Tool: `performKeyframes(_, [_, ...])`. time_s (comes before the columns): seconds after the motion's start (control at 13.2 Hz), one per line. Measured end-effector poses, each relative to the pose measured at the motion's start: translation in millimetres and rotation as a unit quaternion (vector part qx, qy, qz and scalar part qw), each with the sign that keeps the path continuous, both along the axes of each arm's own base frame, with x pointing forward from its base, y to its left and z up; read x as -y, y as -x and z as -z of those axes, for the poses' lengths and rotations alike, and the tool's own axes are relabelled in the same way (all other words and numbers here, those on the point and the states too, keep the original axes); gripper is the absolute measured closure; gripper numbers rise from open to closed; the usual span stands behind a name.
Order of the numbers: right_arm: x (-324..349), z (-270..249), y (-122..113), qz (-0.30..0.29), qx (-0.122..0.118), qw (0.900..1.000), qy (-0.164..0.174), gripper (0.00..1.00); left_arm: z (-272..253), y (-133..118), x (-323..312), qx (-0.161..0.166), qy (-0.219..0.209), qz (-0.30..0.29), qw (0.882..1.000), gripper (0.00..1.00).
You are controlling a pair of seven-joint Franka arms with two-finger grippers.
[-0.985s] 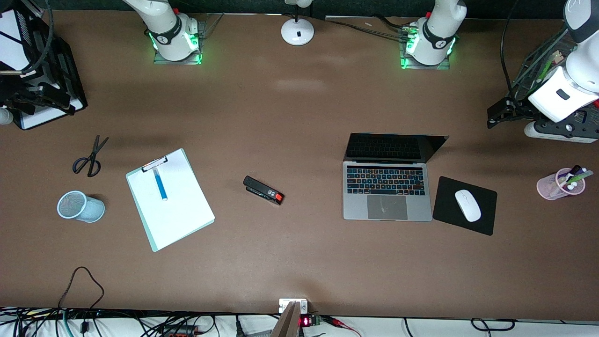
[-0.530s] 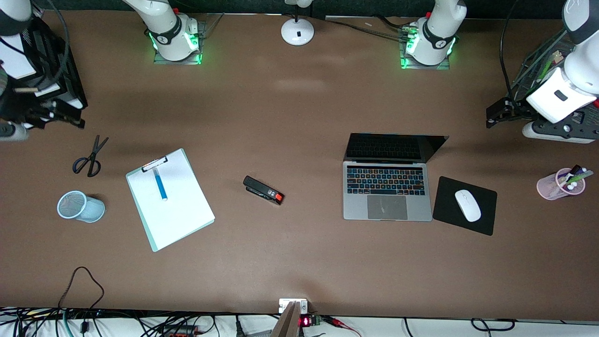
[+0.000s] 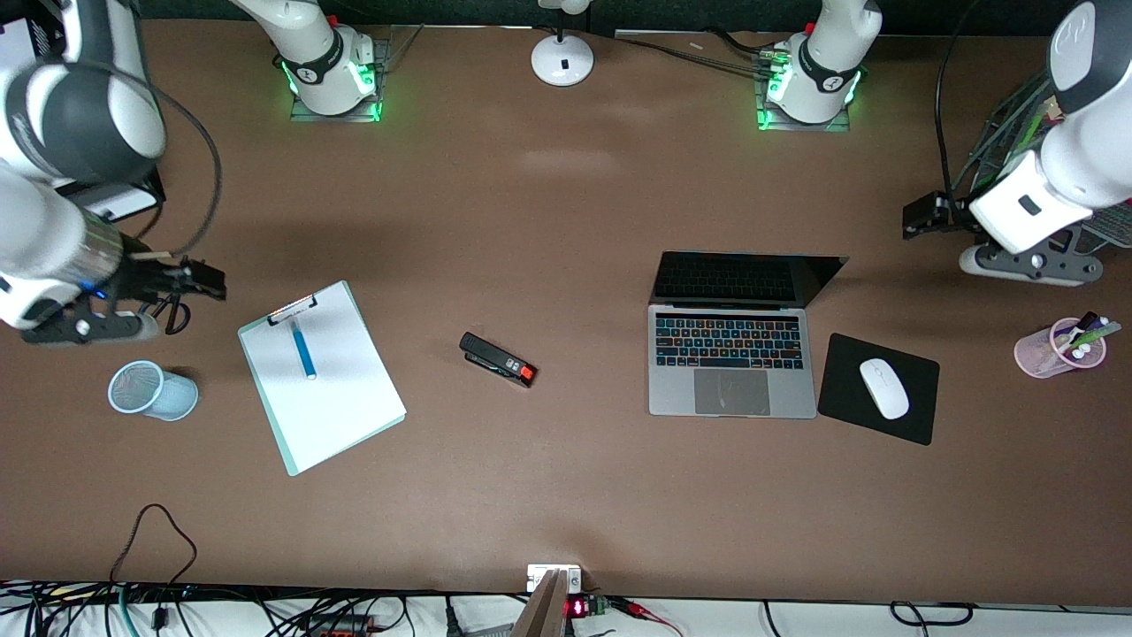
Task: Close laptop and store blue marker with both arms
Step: 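Reach the right gripper to the blue marker while the left gripper approaches the laptop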
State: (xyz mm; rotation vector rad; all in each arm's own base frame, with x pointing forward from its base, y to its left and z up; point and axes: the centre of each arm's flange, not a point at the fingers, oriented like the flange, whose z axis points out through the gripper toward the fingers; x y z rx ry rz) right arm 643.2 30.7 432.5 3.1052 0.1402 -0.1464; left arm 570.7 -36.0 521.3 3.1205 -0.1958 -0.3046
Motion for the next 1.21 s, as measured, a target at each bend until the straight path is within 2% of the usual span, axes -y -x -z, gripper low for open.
performKeyframes(0.3, [-26.5,66.8,-15.4,-0.037,0.003,0.999,0.003,0.00,7.8,10.2,25.9,-0.049,-0.007,0.007,0.999,0.67])
performKeyframes(0.53, [-15.1,120.2,-13.3,-0.115,0.019,0.993,0.000,0.00,9.7,19.1,53.5,-0.069,0.000,0.010,0.998,0.95])
performKeyframes(0.68, [-1.0,150.9,-10.5,-0.149,0.024,0.989,0.000,0.00,15.9,26.4,72.9,-0.087,0.017,-0.004,0.996,0.96])
performKeyframes(0.83, [0.5,175.3,-8.3,-0.160,0.016,0.987,-0.001,0.00,25.6,35.9,95.8,-0.099,0.017,0.001,0.995,0.96])
performKeyframes(1.21, [-19.4,219.7,-10.4,-0.180,0.028,0.983,-0.001,0.00,53.8,80.2,128.2,-0.078,0.002,0.014,0.997,0.96])
